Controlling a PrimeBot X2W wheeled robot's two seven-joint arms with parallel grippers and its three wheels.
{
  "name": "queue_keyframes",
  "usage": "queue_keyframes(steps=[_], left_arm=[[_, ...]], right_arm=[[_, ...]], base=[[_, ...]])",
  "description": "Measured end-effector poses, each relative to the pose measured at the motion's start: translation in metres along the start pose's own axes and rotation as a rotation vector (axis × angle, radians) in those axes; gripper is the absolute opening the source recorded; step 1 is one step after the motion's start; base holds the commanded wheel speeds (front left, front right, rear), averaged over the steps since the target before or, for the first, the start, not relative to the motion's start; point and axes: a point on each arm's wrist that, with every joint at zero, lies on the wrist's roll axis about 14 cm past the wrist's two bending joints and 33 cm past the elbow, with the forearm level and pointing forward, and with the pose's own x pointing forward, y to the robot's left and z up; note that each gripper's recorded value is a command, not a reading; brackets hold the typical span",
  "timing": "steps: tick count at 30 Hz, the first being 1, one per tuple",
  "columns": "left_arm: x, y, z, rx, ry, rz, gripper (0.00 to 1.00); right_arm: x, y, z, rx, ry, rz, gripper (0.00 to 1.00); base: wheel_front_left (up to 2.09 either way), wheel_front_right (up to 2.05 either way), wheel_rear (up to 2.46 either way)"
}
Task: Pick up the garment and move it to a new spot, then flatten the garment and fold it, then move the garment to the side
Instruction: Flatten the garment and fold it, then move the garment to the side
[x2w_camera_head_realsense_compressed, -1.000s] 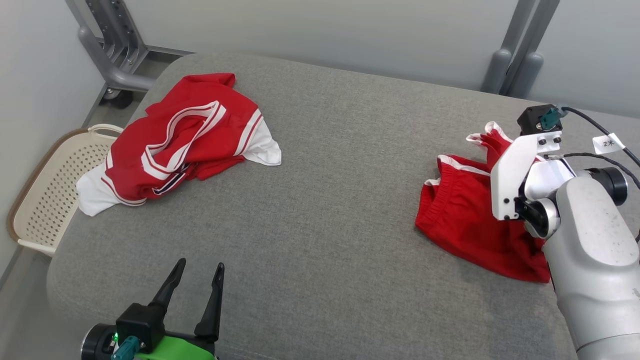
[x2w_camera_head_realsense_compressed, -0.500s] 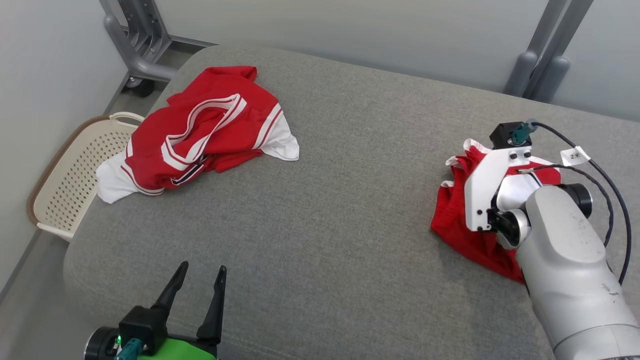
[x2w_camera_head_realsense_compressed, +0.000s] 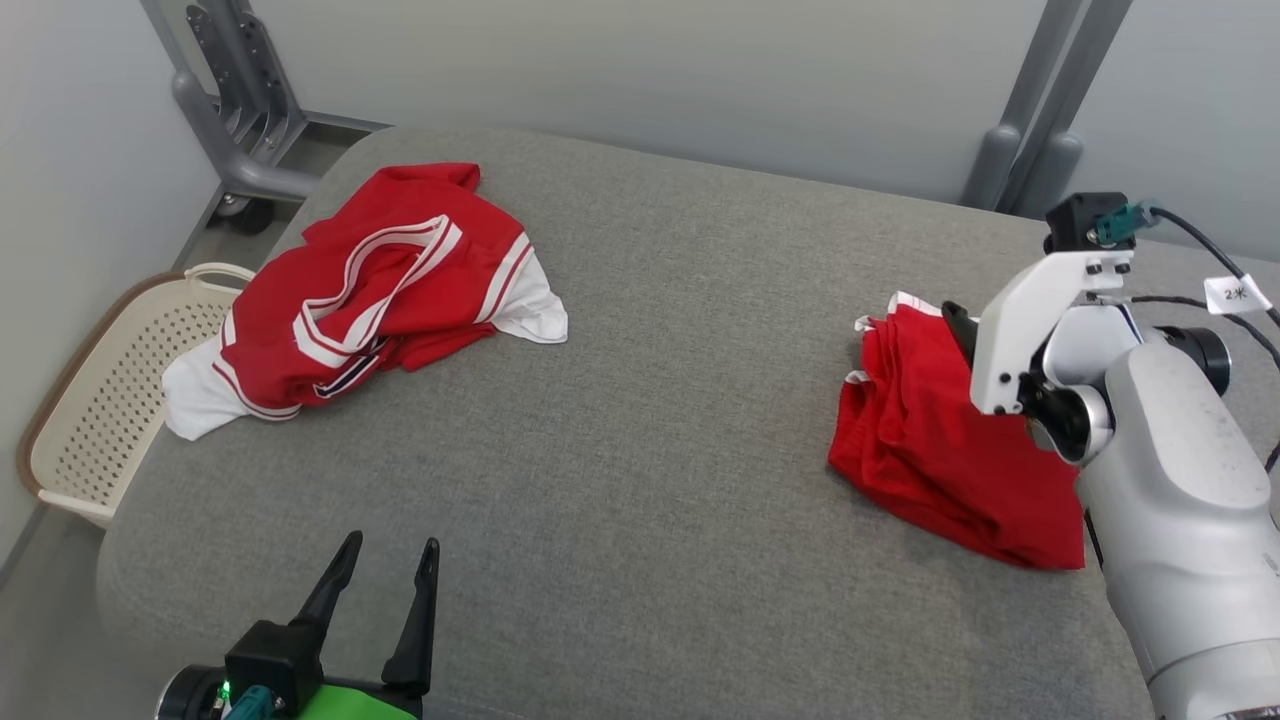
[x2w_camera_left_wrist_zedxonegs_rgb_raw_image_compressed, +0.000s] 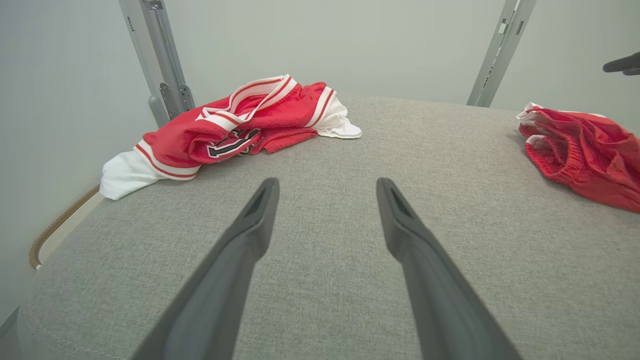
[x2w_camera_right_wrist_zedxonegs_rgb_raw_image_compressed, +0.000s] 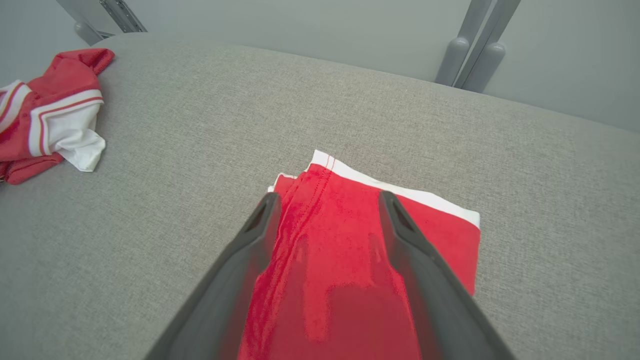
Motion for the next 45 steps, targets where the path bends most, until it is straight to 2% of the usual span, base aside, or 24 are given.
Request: queue_keyframes(steps=[5,6,7,8,10,11,12,13,14,28,45], left_arm=[[0.003,-0.008,0.003,-0.001,-0.012,-0.029,1.0],[0.004,-0.009,0.004,-0.001,-0.014,-0.035,1.0],[0.005,-0.012,0.004,-0.002,-0.016,-0.044,1.0],[0.005,-0.013,0.004,-0.005,-0.016,-0.047,1.0],[0.006,-0.015,0.004,-0.005,-0.015,-0.051,1.0],[0.007,-0.015,0.004,-0.006,-0.014,-0.053,1.0],[0.007,-0.016,0.003,-0.005,-0.013,-0.055,1.0],[0.007,-0.016,0.004,-0.006,-0.013,-0.055,1.0],[0.007,-0.016,0.004,-0.005,-0.013,-0.056,1.0],[0.004,-0.014,-0.003,0.004,0.018,-0.057,1.0],[0.015,-0.004,-0.015,0.029,0.081,-0.026,1.0]], right_arm=[[-0.016,-0.036,-0.02,-0.023,0.01,-0.093,1.0],[-0.019,-0.043,-0.026,-0.02,0.015,-0.109,0.95],[-0.024,-0.051,-0.038,-0.01,0.028,-0.131,0.75],[-0.026,-0.054,-0.043,-0.006,0.033,-0.14,0.63],[-0.029,-0.062,-0.051,-0.003,0.039,-0.161,0.41],[-0.031,-0.067,-0.054,0.003,0.041,-0.174,0.38],[-0.032,-0.071,-0.059,0.015,0.048,-0.184,0.38],[-0.033,-0.073,-0.065,0.033,0.057,-0.191,0.73],[-0.035,-0.075,-0.07,0.047,0.065,-0.197,1.0],[-0.032,-0.08,-0.094,0.154,0.092,-0.228,1.0],[0.011,-0.072,-0.125,0.271,0.182,-0.203,1.0]], base=[[0.0,0.0,0.0],[0.0,0.0,0.0],[0.0,0.0,0.0],[0.0,0.0,0.0],[0.0,0.0,0.0],[0.0,0.0,0.0],[0.0,0.0,0.0],[0.0,0.0,0.0],[0.0,0.0,0.0],[0.0,0.0,0.0],[0.0,0.0,0.0]])
